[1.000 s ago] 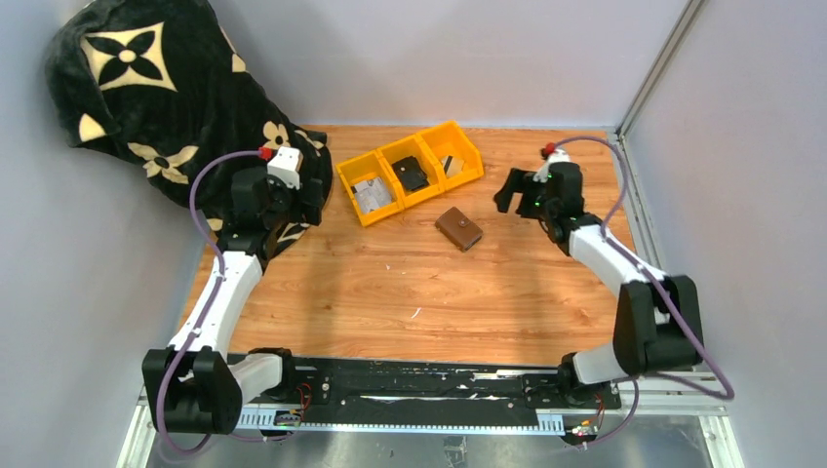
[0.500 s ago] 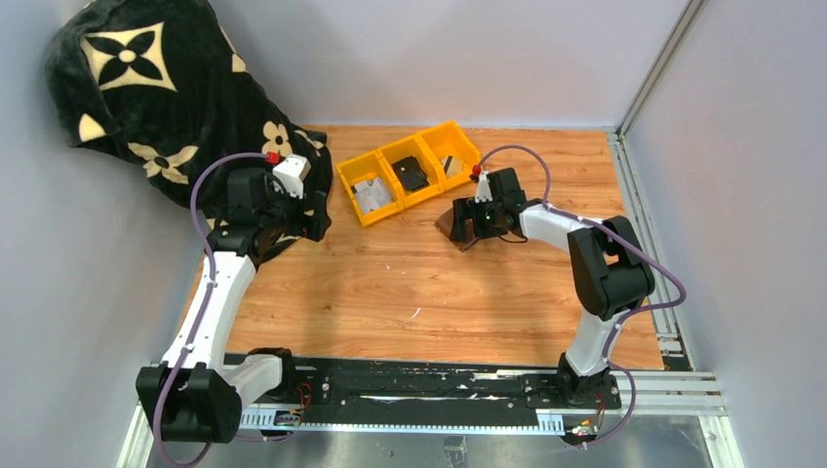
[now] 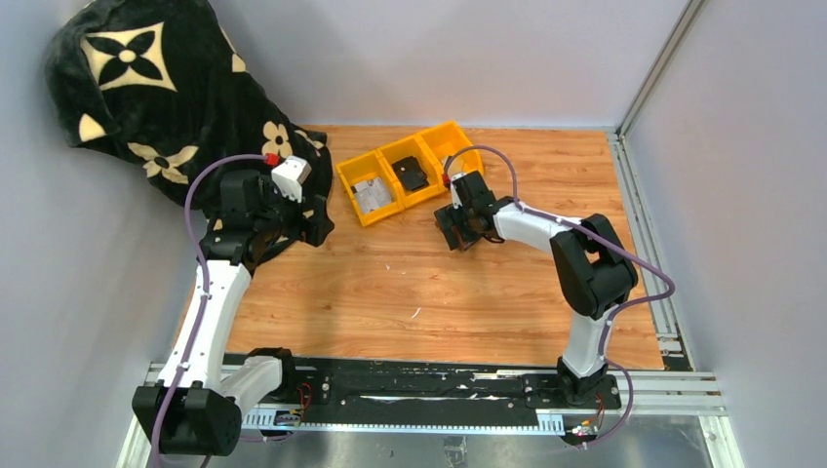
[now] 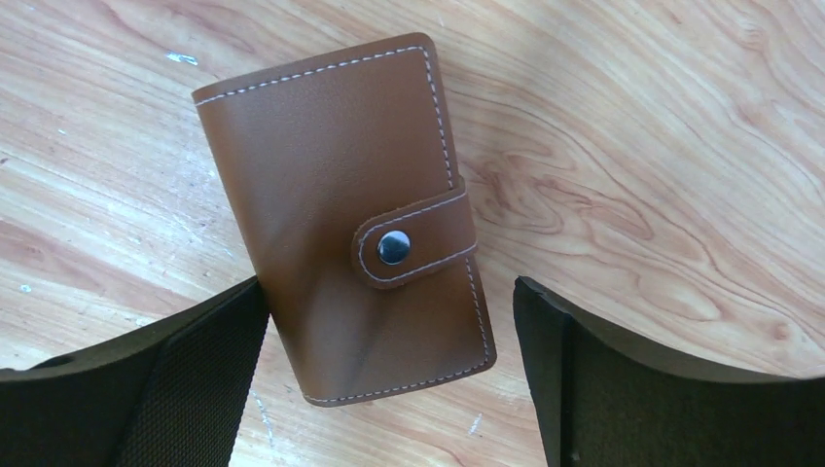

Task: Take the credit cards out of the card holder
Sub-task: Open the card holder at the center of the board.

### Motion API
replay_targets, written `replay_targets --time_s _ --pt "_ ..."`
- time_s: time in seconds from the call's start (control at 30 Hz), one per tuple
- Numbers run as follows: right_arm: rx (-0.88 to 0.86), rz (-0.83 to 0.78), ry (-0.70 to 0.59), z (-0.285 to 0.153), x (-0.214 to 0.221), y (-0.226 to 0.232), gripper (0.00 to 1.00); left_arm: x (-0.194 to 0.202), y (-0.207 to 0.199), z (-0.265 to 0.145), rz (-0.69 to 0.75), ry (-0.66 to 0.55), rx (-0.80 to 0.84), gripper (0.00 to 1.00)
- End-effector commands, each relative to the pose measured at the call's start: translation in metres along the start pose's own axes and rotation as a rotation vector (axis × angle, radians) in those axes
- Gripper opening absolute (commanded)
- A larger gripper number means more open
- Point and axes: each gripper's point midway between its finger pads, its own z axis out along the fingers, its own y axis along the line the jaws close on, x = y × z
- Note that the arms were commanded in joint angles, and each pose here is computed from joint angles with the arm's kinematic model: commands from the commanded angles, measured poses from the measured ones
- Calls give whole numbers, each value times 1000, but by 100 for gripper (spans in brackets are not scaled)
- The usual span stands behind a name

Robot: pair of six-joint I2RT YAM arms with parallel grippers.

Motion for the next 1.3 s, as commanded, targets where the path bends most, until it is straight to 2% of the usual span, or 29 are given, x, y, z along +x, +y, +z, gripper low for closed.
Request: replay_targets --time_s 0.0,0.2,0.47,0.67,0.77,0.97,1.27 --pt "49 -77 38 -3 3 -11 97 -11 -4 -10 19 -23 12 100" --pt "-54 -71 44 9 2 12 97 -16 -8 -14 16 -27 29 100" --pt "-46 -98 62 19 8 18 97 -26 -13 -21 14 -41 49 100" --pt "-6 -103 8 8 4 26 82 -39 -18 -23 -37 -73 64 100" --pt "-15 -75 -61 -6 -7 40 77 -49 -18 -24 -89 -95 58 100" --pt "-112 -13 -274 -57 -58 83 72 -62 -24 -26 -210 -126 67 100" --pt "-334 49 -565 -144 -114 169 72 -33 -55 -5 -507 -42 241 100"
